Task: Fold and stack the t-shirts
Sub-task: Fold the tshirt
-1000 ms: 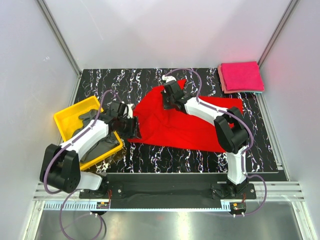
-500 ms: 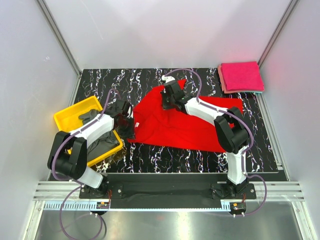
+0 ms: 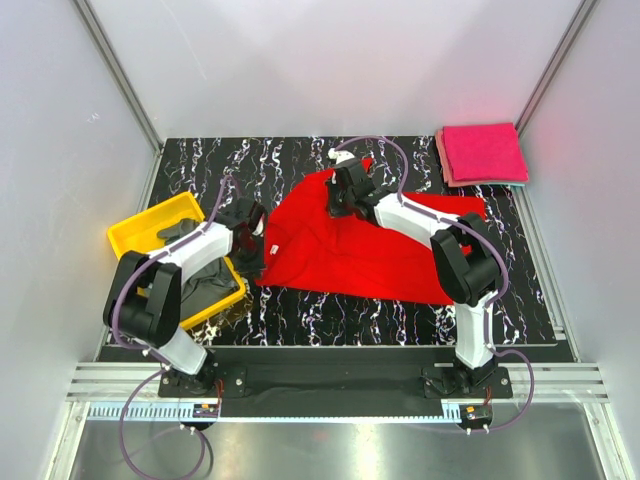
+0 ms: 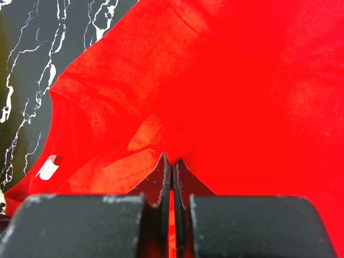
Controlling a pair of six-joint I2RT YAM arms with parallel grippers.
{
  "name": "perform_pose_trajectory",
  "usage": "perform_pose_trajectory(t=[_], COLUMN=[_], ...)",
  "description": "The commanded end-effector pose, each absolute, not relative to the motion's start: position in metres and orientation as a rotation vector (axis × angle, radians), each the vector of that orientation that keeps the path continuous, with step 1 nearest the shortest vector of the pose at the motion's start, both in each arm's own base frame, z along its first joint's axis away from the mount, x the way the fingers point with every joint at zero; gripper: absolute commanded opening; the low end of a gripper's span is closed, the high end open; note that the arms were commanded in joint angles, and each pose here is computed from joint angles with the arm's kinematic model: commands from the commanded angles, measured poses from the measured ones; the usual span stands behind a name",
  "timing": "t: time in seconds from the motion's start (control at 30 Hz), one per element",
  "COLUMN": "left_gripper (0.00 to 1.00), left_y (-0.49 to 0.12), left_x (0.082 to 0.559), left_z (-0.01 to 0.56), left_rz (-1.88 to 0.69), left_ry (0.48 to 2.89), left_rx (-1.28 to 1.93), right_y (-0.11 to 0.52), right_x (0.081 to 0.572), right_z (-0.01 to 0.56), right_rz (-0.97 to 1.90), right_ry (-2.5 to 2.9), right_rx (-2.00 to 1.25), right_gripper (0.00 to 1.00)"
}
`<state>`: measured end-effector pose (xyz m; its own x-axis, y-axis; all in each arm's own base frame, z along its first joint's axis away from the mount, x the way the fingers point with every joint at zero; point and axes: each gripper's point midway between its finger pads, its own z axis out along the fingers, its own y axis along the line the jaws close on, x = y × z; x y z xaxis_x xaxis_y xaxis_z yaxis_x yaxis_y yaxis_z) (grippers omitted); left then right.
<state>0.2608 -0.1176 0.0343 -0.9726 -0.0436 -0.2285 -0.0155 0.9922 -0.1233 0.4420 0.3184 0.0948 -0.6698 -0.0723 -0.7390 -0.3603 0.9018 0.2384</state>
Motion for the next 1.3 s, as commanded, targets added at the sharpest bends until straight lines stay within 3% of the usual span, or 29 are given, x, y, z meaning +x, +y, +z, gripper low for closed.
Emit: perform_pose_trajectory(t=[0.0, 0.03, 0.13, 0.3, 0.7, 0.77, 0.8, 0.93, 1.27], left_gripper=[0.13, 0.3, 0.43, 0.49, 0.51, 0.44, 0.29, 0.0, 0.0], left_y=[-0.115, -0.115, -0.128, -0.151, -0.157, -0.155, -0.151, -0.136, -0.105], left_x=[0.278, 0.281, 0.286, 0.283, 0.277, 0.279, 0.282, 0.287, 0.289], left_z=[0.059, 0.07, 0.092, 0.094, 0.061, 0.058, 0.055, 0.051, 0.038], left_rz=[-0.144, -0.151, -0.267, -0.445, -0.468, -0.441, -0.404, -0.257, 0.021], left_ry=[2.809, 2.77, 2.696, 2.695, 2.808, 2.818, 2.826, 2.858, 2.902], left_rx=[-0.073, -0.078, -0.01, 0.156, 0.262, 0.248, 0.237, 0.158, 0.047], right_y=[0.321, 0.321, 0.323, 0.325, 0.325, 0.325, 0.325, 0.322, 0.306], right_x=[0.455, 0.456, 0.455, 0.455, 0.457, 0.458, 0.458, 0.462, 0.467], right_z=[0.128, 0.13, 0.13, 0.126, 0.125, 0.122, 0.122, 0.118, 0.107], right_rz=[0.509, 0.511, 0.536, 0.549, 0.57, 0.571, 0.573, 0.57, 0.533], right_ry=[2.19, 2.187, 2.19, 2.199, 2.207, 2.212, 2.214, 2.223, 2.25], right_rx=[-0.307, -0.307, -0.32, -0.32, -0.331, -0.334, -0.334, -0.333, -0.306], right_gripper=[0.0, 0.0, 0.0, 0.0, 0.0, 0.0, 0.0, 0.0, 0.0])
